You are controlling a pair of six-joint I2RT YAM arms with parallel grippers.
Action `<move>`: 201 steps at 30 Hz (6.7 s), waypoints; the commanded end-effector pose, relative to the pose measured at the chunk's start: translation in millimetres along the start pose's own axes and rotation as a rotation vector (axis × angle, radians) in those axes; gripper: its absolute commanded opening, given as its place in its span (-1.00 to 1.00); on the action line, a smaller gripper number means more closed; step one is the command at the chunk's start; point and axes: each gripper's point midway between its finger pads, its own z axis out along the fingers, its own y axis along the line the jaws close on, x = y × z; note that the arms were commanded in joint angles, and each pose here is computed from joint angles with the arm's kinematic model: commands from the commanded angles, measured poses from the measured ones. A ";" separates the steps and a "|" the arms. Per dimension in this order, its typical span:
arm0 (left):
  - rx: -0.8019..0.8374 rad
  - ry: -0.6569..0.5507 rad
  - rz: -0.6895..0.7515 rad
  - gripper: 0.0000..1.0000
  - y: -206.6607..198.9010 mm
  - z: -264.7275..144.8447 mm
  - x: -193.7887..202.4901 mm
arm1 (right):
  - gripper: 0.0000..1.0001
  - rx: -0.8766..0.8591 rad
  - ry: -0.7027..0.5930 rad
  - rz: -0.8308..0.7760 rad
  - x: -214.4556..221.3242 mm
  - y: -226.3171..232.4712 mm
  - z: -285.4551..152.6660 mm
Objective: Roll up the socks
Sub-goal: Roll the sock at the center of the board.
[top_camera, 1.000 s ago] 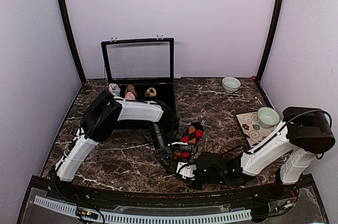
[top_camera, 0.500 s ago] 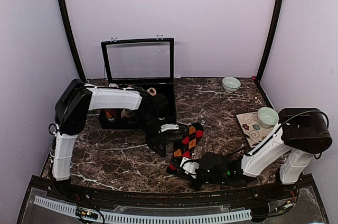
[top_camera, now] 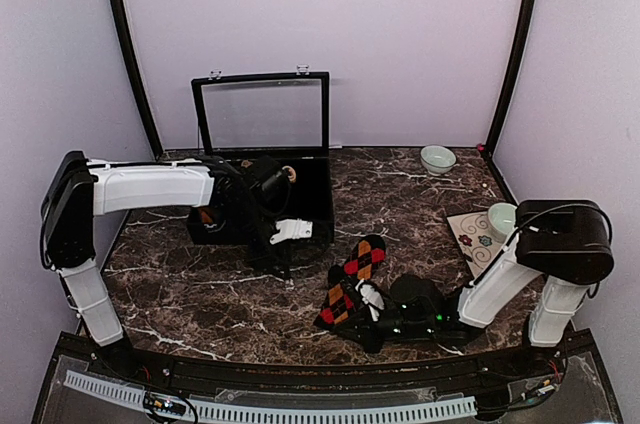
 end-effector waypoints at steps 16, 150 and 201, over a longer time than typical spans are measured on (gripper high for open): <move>0.066 0.099 0.569 -0.32 -83.8 63.4 -12.4 | -1.00 0.112 0.369 0.603 117.5 -39.9 -23.3; 0.679 0.393 -0.067 -0.99 -80.9 149.6 46.7 | -0.33 0.197 0.126 -0.791 -17.4 39.5 13.6; 0.167 0.063 0.517 -0.47 -122.4 39.4 20.8 | -0.86 0.139 0.384 0.415 120.8 -28.6 -18.7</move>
